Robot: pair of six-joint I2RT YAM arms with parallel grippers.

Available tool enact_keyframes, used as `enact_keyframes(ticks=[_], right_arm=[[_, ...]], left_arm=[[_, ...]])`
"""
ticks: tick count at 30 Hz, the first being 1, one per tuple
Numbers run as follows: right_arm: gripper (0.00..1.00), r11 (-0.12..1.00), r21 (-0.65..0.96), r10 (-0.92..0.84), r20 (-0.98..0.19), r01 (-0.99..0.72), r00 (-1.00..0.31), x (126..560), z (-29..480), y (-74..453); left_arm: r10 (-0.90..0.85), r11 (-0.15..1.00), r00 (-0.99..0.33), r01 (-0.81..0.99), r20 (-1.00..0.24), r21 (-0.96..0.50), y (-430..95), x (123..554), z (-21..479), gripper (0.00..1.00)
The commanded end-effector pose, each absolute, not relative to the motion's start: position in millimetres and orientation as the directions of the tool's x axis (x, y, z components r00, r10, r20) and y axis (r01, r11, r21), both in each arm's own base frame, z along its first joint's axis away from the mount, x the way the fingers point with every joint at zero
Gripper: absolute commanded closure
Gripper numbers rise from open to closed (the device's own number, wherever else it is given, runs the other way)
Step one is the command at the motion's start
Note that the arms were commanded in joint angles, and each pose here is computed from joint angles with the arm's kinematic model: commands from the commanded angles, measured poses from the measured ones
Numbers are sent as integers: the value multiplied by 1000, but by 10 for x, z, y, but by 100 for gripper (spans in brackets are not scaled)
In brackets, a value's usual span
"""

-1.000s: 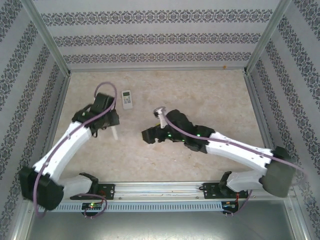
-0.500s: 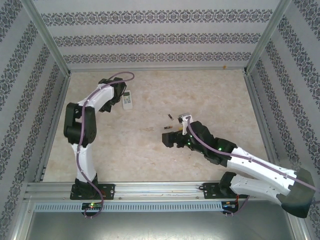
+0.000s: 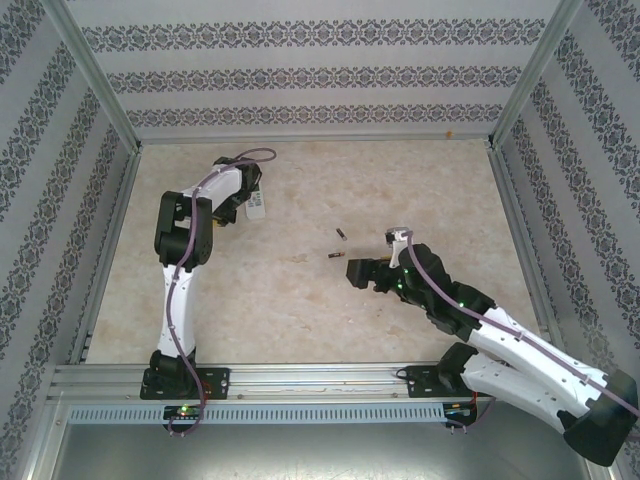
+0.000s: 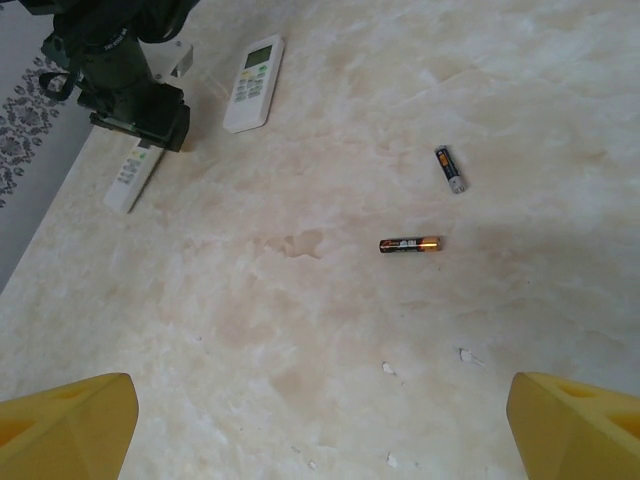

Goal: Load the batteries into the remote control

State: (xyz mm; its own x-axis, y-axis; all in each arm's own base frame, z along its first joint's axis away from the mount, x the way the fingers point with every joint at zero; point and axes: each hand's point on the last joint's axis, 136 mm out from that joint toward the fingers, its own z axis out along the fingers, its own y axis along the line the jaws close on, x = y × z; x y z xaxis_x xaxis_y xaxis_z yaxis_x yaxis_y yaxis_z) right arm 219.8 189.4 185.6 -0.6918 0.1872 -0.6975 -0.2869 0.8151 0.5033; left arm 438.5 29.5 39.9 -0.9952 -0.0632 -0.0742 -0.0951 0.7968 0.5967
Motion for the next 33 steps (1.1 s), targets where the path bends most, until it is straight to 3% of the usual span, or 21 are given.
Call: enact_keyframes(ticks=[1, 5, 7, 12, 17, 20, 22, 26, 30, 33], right_arm=[[5, 807, 520, 196, -682, -279, -704, 2149, 1828, 1850], [5, 809, 520, 203, -686, -274, -699, 2190, 1798, 1829], [4, 821, 511, 208, -683, -255, -700, 2219, 1762, 1798], [2, 812, 515, 191, -679, -274, -709, 2209, 1789, 1834], [2, 808, 514, 182, -681, -287, -709, 2195, 1803, 1840], [2, 810, 514, 184, -679, -282, -711, 2203, 1796, 1836], [2, 813, 514, 187, -676, -273, -713, 2210, 1790, 1821], [2, 815, 518, 200, -674, -261, -712, 2230, 1809, 1799], [2, 813, 527, 224, -674, -246, -704, 2265, 1849, 1779], [2, 805, 542, 241, -673, -243, -700, 2277, 1911, 1780]], left_arm=[[-123, 917, -968, -195, -217, 349, -29, 4489, 851, 41], [-235, 971, -909, -232, -345, -51, -640, 4673, 1105, 33], [-288, 957, -890, -254, -354, -141, -783, 4773, 1083, 30], [-354, 934, -866, -306, -353, -186, -857, 5055, 841, 20], [-310, 946, -885, -252, -348, -202, -1011, 5331, 590, 6], [-267, 961, -901, -222, -341, -164, -1054, 5443, 427, 4], [-249, 968, -916, -223, -315, -118, -1024, 5456, 308, 8], [-194, 979, -940, -206, -279, 12, -931, 5437, 184, 25], [-170, 984, -951, -177, -259, 4, -984, 5416, 190, 45], [-159, 987, -951, -154, -264, -39, -1058, 5420, 317, 52]])
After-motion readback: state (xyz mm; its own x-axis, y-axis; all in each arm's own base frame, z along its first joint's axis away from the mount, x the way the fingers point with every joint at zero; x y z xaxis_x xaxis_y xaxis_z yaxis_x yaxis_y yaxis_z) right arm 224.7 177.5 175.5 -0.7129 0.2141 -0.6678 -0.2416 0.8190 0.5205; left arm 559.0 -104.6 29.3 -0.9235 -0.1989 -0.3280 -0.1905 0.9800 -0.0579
